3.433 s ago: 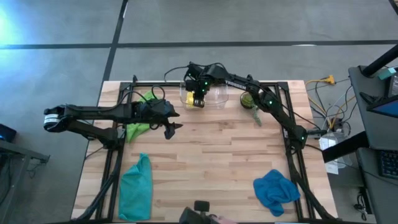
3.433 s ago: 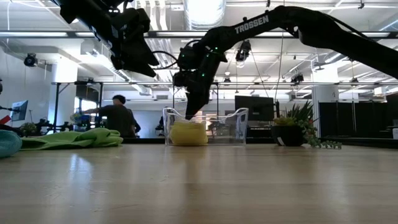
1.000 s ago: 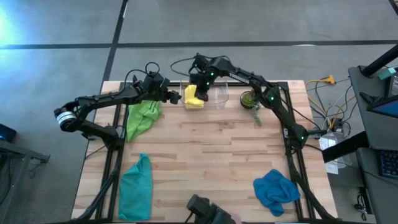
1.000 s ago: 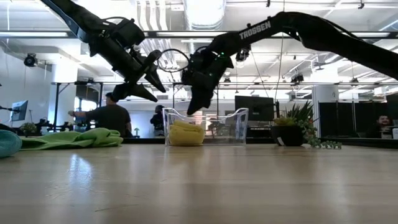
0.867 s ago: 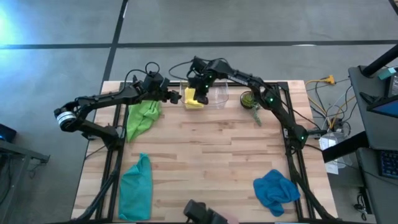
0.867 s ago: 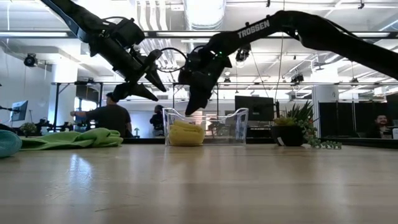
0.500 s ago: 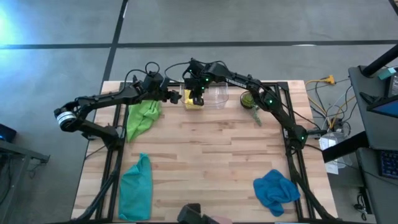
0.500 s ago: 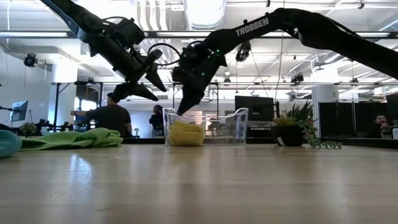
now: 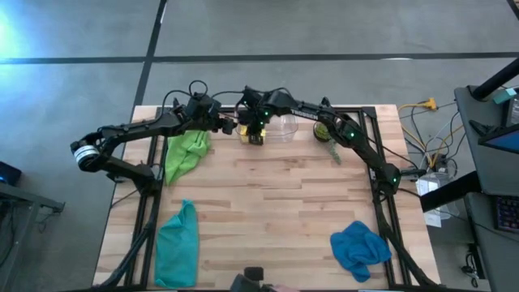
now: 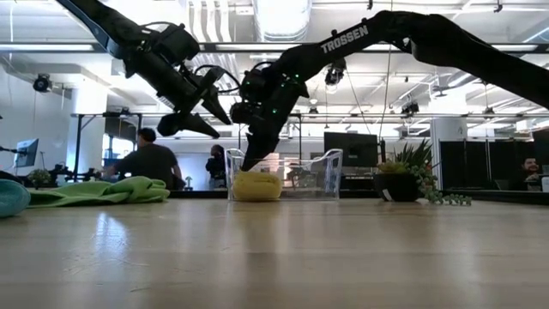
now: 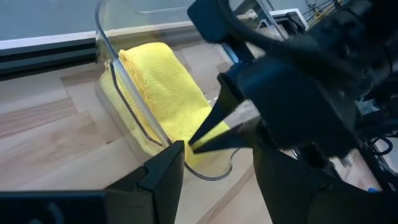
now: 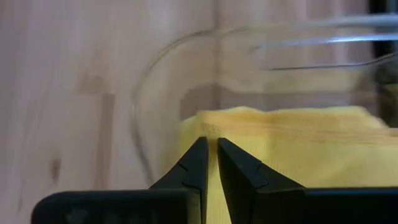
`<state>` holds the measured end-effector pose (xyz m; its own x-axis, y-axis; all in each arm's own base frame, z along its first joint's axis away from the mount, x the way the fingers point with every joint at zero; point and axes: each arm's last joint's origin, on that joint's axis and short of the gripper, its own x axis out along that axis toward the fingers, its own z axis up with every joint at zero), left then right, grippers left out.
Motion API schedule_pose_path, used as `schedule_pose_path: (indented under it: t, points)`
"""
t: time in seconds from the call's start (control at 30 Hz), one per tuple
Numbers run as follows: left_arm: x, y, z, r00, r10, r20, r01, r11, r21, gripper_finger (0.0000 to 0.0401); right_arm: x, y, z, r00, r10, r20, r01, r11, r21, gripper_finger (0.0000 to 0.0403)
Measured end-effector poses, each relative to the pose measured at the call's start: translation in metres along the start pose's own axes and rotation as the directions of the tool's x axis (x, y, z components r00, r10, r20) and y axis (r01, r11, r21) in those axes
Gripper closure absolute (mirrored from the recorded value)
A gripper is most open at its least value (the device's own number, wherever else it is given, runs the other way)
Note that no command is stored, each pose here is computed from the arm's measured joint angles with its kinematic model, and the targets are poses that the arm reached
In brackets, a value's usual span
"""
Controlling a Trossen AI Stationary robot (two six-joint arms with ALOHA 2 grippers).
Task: Fold microfiber towels
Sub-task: Put the yellow microfiber towel into the transparent bin, then adjust the transparent bin
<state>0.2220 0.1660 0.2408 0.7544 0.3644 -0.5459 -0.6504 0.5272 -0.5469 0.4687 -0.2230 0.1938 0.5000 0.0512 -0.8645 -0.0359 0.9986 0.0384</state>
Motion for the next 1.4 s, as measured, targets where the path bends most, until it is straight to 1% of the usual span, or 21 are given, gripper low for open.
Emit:
schedule_pose_path:
  t: [0.13,0.27,0.5,0.6,0.77,0.97,1.13,1.27,1.33,1.4]
  points:
    - [0.000,0.000,0.000,1.000,0.001,0.000,-0.001,1.000,-0.001,0.0226,0.000,-0.001,0.000,1.000,-0.016,-0.006,0.016,1.000,0.011,0.0372]
    - [0.000,0.000,-0.001,1.000,0.001,-0.001,-0.001,1.000,-0.001,0.0226,0.001,0.004,0.001,1.000,-0.006,-0.012,0.006,1.000,0.014,0.0375]
    - [0.000,0.000,-0.001,1.000,0.004,-0.005,-0.004,1.000,-0.002,0.0226,0.004,0.014,0.005,1.000,-0.001,-0.019,0.001,1.000,0.005,0.0392]
    - [0.000,0.001,-0.001,1.000,0.004,-0.004,-0.004,1.000,-0.001,0.0226,0.004,0.015,0.005,0.999,-0.017,-0.028,0.018,0.999,0.027,0.0394]
    - [0.000,0.000,0.000,1.000,0.002,-0.001,-0.002,1.000,-0.001,0.0226,0.005,0.017,0.003,0.999,-0.009,-0.050,0.013,0.997,0.079,0.0394]
    - [0.000,0.000,-0.001,1.000,-0.002,-0.002,0.002,1.000,-0.001,0.0226,0.006,0.022,0.001,0.996,0.007,-0.088,0.001,0.996,0.090,0.0394]
    - [-0.001,-0.001,0.000,1.000,-0.010,0.000,0.010,1.000,-0.001,0.0226,0.006,0.022,0.002,0.997,0.003,-0.079,0.008,0.990,0.142,0.0394]
    - [-0.005,-0.002,0.002,1.000,-0.024,0.006,0.024,1.000,-0.003,0.0226,-0.006,0.017,0.009,0.999,-0.015,-0.047,0.023,0.983,0.184,0.0394]
    - [-0.005,-0.003,0.001,0.999,-0.039,-0.001,0.039,0.999,0.000,0.0226,-0.016,0.012,0.014,0.999,-0.034,-0.011,0.036,0.981,0.188,0.0394]
    - [-0.005,-0.003,-0.001,0.999,-0.040,-0.018,0.040,0.999,-0.001,0.0226,-0.028,0.003,0.014,0.999,-0.048,0.004,0.046,0.975,0.218,0.0394]
